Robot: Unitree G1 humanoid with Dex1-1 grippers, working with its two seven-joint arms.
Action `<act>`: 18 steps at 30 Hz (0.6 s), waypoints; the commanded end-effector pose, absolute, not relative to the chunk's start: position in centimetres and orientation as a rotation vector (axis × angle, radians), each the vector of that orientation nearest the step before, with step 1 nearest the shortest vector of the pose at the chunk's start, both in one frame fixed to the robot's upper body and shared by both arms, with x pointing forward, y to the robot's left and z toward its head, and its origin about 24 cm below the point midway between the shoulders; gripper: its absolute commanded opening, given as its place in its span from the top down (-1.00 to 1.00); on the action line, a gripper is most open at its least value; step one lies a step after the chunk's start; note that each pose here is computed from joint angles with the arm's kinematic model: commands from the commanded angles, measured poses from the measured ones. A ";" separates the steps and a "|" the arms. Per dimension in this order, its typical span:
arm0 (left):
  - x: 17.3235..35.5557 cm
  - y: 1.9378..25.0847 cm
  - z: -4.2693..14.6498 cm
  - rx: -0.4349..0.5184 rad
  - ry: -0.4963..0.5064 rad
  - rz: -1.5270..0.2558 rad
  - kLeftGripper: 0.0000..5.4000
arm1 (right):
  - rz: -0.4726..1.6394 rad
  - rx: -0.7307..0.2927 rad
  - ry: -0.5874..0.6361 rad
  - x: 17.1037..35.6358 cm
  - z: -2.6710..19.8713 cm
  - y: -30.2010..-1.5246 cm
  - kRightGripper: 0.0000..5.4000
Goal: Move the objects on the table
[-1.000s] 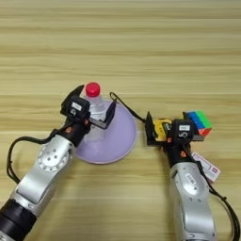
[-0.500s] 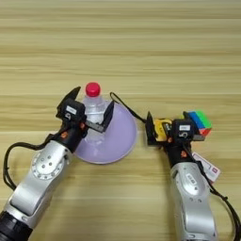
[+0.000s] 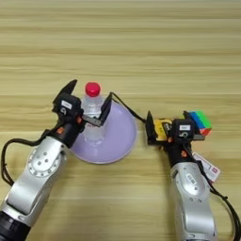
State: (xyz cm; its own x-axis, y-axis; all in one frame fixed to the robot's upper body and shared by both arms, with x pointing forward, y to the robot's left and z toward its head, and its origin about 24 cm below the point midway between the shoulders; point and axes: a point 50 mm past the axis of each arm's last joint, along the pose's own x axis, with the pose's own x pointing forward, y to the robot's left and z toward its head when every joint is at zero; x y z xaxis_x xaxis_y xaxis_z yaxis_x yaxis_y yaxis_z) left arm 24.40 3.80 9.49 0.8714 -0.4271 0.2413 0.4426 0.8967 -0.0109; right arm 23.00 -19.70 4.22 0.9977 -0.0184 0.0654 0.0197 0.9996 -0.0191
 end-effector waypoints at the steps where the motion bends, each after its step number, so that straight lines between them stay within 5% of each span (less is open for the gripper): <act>1: 24.0 2.9 10.9 -0.121 -0.272 -0.480 -0.99 | -0.015 -0.024 -0.068 23.2 4.2 -19.7 -1.00; 8: 23.4 3.5 12.4 -0.130 -0.314 -0.473 -0.99 | -0.017 -0.024 -0.067 23.2 4.2 -19.7 -1.00; 18: 23.1 7.9 14.5 -0.112 -0.381 -0.337 -0.99 | -0.019 -0.034 -0.076 23.1 4.4 -19.8 -1.00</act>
